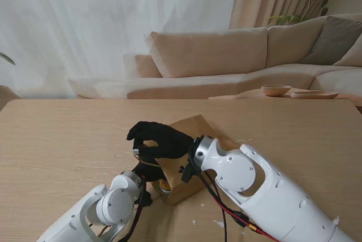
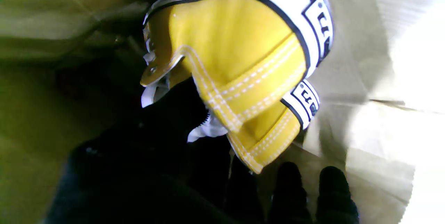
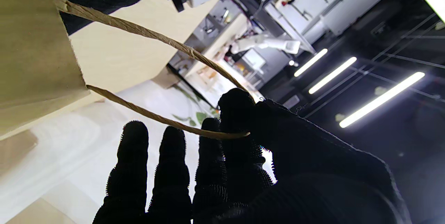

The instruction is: Bag the shoes

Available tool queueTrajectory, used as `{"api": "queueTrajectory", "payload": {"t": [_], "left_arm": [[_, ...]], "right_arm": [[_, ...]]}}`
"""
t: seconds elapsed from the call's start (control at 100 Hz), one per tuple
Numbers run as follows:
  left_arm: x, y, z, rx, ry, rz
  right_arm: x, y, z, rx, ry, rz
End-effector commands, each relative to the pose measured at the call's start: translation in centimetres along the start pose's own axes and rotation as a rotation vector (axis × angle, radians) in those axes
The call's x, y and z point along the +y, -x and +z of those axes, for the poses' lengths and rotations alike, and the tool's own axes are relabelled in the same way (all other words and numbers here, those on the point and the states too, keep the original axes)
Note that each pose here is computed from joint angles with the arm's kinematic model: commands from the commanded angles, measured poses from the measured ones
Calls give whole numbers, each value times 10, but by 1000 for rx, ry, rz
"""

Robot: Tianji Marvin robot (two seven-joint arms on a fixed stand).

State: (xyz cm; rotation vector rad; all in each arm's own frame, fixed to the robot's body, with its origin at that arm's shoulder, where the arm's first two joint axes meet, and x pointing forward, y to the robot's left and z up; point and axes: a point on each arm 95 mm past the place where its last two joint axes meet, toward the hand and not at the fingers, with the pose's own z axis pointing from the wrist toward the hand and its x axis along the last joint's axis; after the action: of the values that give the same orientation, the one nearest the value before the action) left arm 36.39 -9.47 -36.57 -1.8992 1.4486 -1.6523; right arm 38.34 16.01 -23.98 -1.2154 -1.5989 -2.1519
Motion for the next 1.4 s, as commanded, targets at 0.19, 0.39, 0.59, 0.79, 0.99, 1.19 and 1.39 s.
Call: {"api": "queueTrajectory", "payload": {"t": [0.19, 0.39, 0.59, 0.79, 0.99, 1.19, 1.39], "left_arm": [[-10, 8, -25, 22, 31, 16], [-23, 18, -47, 24, 59, 31], [-35, 31, -72, 27, 66, 72], [-49, 47, -99, 21, 12, 111], [-67, 62, -117, 25, -121, 199], [-79, 69, -117, 50, -230, 200], [-80, 65, -114, 113, -246, 124]], "right_arm": [[0, -1, -2, -14, 2, 4], [3, 2, -3, -31, 18, 4], [4, 5, -5, -47, 29, 10], [2, 8, -5, -69, 51, 19], [0, 15, -2, -105, 69, 7], [-1, 22, -6, -183, 64, -62], [-5, 23, -23, -291, 86, -130]]}}
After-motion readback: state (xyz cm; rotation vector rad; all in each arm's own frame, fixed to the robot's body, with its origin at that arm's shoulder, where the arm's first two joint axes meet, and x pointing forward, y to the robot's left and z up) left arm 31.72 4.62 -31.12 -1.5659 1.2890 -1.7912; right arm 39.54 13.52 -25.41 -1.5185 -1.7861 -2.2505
